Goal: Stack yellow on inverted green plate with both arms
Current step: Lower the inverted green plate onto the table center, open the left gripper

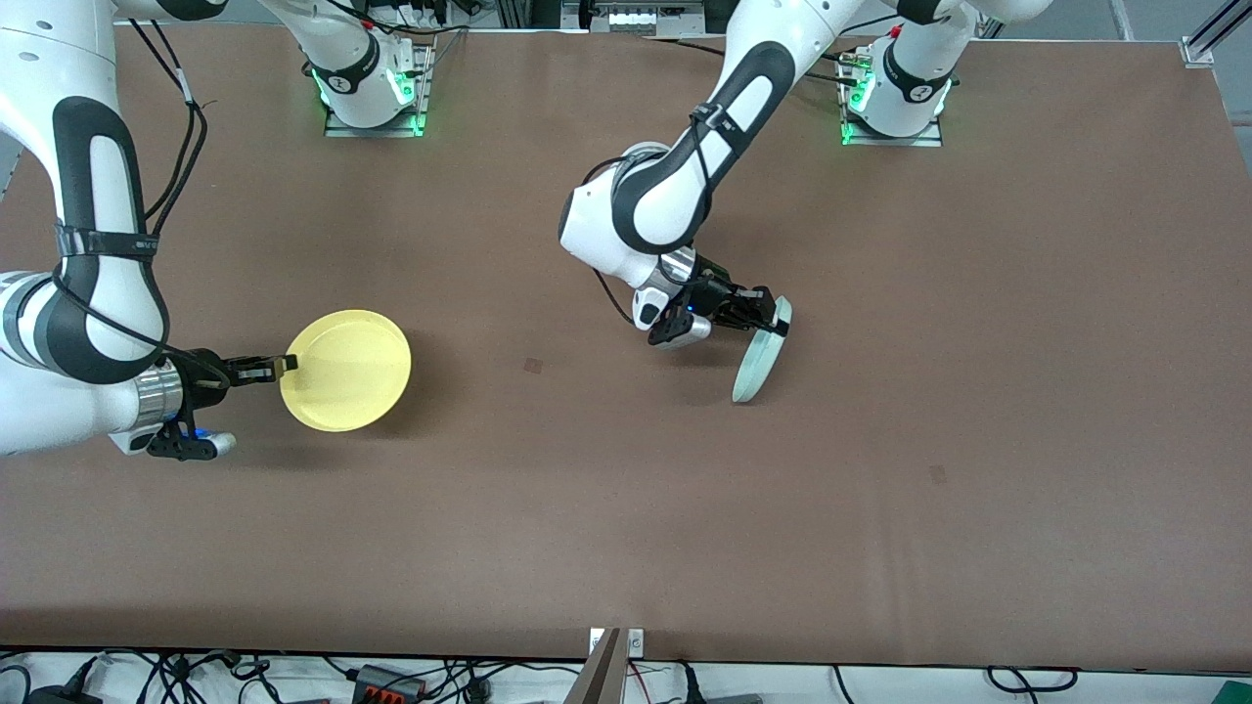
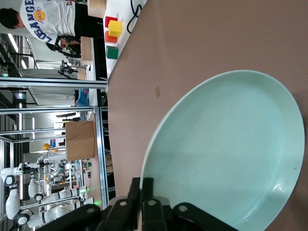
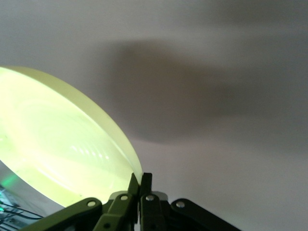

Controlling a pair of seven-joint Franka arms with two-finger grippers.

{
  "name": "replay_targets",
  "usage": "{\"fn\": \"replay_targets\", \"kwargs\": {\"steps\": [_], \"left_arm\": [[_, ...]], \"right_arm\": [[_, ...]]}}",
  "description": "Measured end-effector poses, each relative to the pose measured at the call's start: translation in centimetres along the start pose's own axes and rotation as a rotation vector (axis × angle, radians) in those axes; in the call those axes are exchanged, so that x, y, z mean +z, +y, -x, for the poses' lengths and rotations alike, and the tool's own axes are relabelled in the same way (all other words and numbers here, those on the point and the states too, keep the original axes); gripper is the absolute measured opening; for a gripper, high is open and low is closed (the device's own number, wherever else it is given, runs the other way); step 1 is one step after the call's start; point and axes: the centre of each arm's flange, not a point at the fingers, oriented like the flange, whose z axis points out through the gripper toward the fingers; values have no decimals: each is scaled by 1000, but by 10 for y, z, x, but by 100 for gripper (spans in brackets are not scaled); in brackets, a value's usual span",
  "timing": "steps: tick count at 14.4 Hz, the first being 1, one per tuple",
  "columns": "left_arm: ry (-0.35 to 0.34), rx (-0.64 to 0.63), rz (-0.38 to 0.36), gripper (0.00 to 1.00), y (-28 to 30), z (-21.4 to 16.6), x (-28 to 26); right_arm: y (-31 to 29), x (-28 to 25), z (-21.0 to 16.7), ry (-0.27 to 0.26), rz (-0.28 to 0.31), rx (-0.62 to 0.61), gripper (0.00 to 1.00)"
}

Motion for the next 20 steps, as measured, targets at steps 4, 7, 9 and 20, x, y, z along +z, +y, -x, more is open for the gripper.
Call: {"fn": "replay_targets", "kwargs": {"steps": [4,7,9,20], "left_arm": [[41,-30,61,30,8,-3,-12],[13,-108,329,60,14,-16,-32],[-26,-156,490,80,11,-28,-37],[-105,-391,959,100,-40,-88,-29]], "right_arm": [[-26,7,0,-22,-92,20,3],[-48,15,0,-38,-110,17,3],[-59,20,0,-46,-100,8,3],[-59,29,-2,-68,-74,17,3]]}}
